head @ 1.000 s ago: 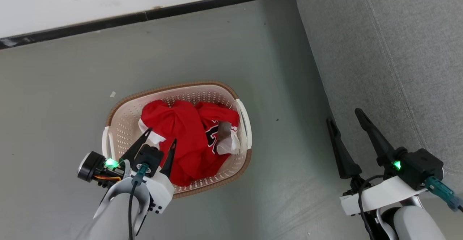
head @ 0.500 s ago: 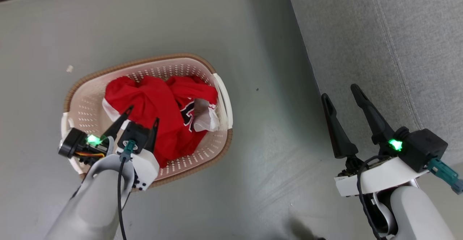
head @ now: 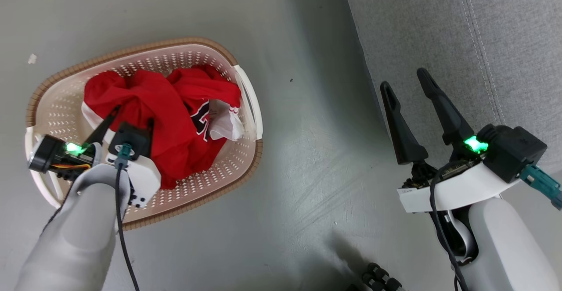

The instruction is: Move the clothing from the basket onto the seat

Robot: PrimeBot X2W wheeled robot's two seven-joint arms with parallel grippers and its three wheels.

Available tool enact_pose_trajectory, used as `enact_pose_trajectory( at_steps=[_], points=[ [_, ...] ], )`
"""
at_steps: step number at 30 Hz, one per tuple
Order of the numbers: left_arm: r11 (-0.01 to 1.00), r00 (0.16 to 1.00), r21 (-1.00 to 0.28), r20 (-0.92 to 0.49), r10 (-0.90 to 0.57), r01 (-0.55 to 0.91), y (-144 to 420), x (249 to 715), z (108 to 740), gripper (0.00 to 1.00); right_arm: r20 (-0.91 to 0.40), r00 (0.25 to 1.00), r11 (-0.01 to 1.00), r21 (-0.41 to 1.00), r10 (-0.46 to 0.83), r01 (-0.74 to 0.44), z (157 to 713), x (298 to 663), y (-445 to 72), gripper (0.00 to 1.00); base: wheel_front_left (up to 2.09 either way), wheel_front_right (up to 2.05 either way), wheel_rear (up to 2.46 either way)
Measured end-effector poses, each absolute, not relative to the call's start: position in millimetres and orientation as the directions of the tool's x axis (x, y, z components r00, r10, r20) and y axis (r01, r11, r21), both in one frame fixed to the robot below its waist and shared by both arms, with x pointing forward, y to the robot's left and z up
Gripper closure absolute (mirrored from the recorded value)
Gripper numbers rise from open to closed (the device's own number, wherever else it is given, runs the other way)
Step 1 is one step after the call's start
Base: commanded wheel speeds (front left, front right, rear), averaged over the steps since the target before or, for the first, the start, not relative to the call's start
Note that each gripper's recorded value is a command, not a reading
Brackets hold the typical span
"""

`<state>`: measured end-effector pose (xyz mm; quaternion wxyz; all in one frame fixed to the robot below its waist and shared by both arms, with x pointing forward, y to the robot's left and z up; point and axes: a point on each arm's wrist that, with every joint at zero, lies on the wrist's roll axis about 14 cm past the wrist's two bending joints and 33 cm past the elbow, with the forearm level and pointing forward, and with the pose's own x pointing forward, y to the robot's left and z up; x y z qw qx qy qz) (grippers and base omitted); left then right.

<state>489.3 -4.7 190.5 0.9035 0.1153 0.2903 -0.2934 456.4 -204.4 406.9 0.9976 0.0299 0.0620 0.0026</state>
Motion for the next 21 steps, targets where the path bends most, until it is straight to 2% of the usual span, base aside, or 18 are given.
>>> enact_pose_trajectory(
  at_steps=[7, 8, 9, 10, 11, 21],
  points=[
    [0.806, 0.653, 0.072, -0.63, -0.42, 0.588, 4.9, 497.3, 169.7, 0.0, -0.116, 0.993, 0.998, 0.063, 0.02, -0.013, 403.3, 467.6, -203.4, 0.0, 0.0, 0.0, 0.0],
    [0.807, 0.65, 0.068, -0.634, -0.42, 0.587, 4.1, 497.3, 167.1, 0.02, -0.116, 0.993, 0.998, 0.063, 0.021, -0.014, 402.4, 468.9, -203.5, 0.0, 0.0, 0.0, 0.0],
    [0.807, 0.646, 0.063, -0.636, -0.421, 0.588, 2.6, 497.0, 165.0, 0.51, -0.116, 0.993, 0.998, 0.061, 0.022, -0.015, 401.5, 470.0, -203.6, 0.0, 0.0, 0.0, 0.0],
    [0.805, 0.642, 0.058, -0.639, -0.424, 0.59, 1.2, 495.9, 162.6, 0.82, -0.117, 0.993, 0.998, 0.061, 0.022, -0.014, 400.6, 470.8, -204.1, 0.0, 0.0, 0.0, 0.0],
    [0.804, 0.637, 0.053, -0.641, -0.428, 0.593, -0.7, 494.7, 160.6, 1.0, -0.119, 0.993, 0.998, 0.065, 0.019, -0.012, 399.7, 471.3, -204.9, 0.0, 0.0, 0.0, 0.0],
    [0.794, 0.641, -0.006, -0.586, -0.495, 0.607, -30.5, 498.6, 171.7, 1.0, -0.099, 0.995, 0.998, 0.06, 0.007, -0.001, 402.8, 482.2, -212.4, 0.0, 0.0, 0.0, 0.0]
  ],
)
